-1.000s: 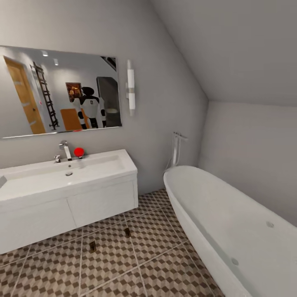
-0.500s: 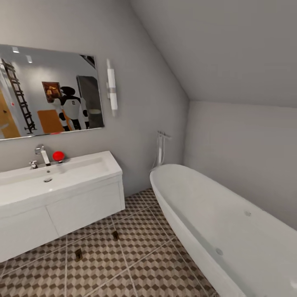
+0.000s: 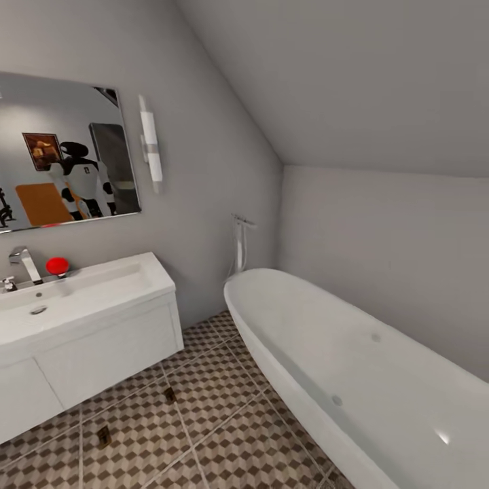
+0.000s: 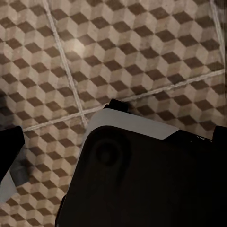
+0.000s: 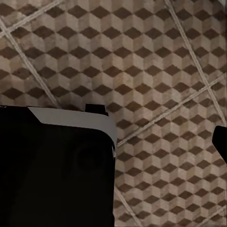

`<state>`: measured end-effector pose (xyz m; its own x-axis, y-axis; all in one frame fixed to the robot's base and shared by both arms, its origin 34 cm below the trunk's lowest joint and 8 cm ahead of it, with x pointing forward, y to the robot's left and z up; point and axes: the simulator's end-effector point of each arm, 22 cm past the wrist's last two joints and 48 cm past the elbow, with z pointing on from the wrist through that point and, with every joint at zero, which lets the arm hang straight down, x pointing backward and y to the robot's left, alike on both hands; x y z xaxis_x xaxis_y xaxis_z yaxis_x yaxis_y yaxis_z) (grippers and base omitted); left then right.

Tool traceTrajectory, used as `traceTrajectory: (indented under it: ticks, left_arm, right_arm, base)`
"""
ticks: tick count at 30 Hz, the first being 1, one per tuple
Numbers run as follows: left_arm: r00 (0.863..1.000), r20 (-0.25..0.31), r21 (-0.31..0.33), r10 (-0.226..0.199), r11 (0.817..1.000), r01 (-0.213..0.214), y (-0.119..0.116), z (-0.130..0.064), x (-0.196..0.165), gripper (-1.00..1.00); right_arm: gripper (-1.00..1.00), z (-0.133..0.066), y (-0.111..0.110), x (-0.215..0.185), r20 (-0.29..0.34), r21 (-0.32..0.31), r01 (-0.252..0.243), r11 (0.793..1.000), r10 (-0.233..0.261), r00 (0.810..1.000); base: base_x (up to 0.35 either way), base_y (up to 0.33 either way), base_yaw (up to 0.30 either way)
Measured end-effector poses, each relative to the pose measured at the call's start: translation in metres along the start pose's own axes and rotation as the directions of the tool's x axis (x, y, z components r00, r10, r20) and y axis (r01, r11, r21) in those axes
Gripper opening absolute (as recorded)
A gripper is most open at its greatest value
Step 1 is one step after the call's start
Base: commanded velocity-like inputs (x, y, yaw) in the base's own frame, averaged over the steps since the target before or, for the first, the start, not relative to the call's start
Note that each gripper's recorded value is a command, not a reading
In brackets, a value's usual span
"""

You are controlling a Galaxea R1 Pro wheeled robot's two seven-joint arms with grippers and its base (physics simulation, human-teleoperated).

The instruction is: Take the four mousetraps from the cabinet in the bathroom and place them on the bathroom floor. Make sure all four end up on the same floor surface, and ensure that at least two of them are either under or directly next to the same bathroom sink.

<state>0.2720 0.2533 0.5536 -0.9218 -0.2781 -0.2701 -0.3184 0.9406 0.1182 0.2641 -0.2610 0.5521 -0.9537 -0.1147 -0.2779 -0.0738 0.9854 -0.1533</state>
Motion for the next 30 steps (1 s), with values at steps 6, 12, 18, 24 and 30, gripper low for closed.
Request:
traceTrajectory:
  ticks: [6, 12, 18, 24, 30]
  left_arm:
    - [1.0, 0.0, 0.0, 0.0, 1.0, 0.0, 0.0, 0.0, 0.0, 1.0]
    - [1.0, 0.0, 0.0, 0.0, 1.0, 0.0, 0.0001, 0.0, 0.0002, 1.0]
    - [1.0, 0.0, 0.0, 0.0, 1.0, 0.0, 0.0, 0.0, 0.0, 1.0]
    - [1.0, 0.0, 0.0, 0.0, 1.0, 0.0, -0.0001, 0.0, -0.0002, 1.0]
    - [1.0, 0.0, 0.001, 0.0, 1.0, 0.0, -0.0006, -0.0001, 0.0003, 1.0]
  right_arm:
    - [1.0, 0.0, 0.0001, 0.0, 0.0, 0.0, 0.0, 1.0, 0.0, 1.0]
    - [1.0, 0.0, 0.0002, -0.0001, 0.0, -0.001, 0.0, 1.0, 0.0, 1.0]
    - [1.0, 0.0, 0.0003, -0.0001, 0.0, -0.001, 0.0, 1.0, 0.0, 1.0]
    - [1.0, 0.0, 0.0003, -0.0001, 0.0, -0.001, 0.0, 1.0, 0.0, 1.0]
    - [1.0, 0.0, 0.0001, -0.0001, 0.0, -0.001, 0.0, 1.0, 0.0, 1.0]
  base:
    - [0.0, 0.0, -0.252]
    - [0.0, 0.0, -0.252]
    - [0.0, 0.0, -0.253]
    - [0.0, 0.0, -0.253]
    - [0.0, 0.0, -0.253]
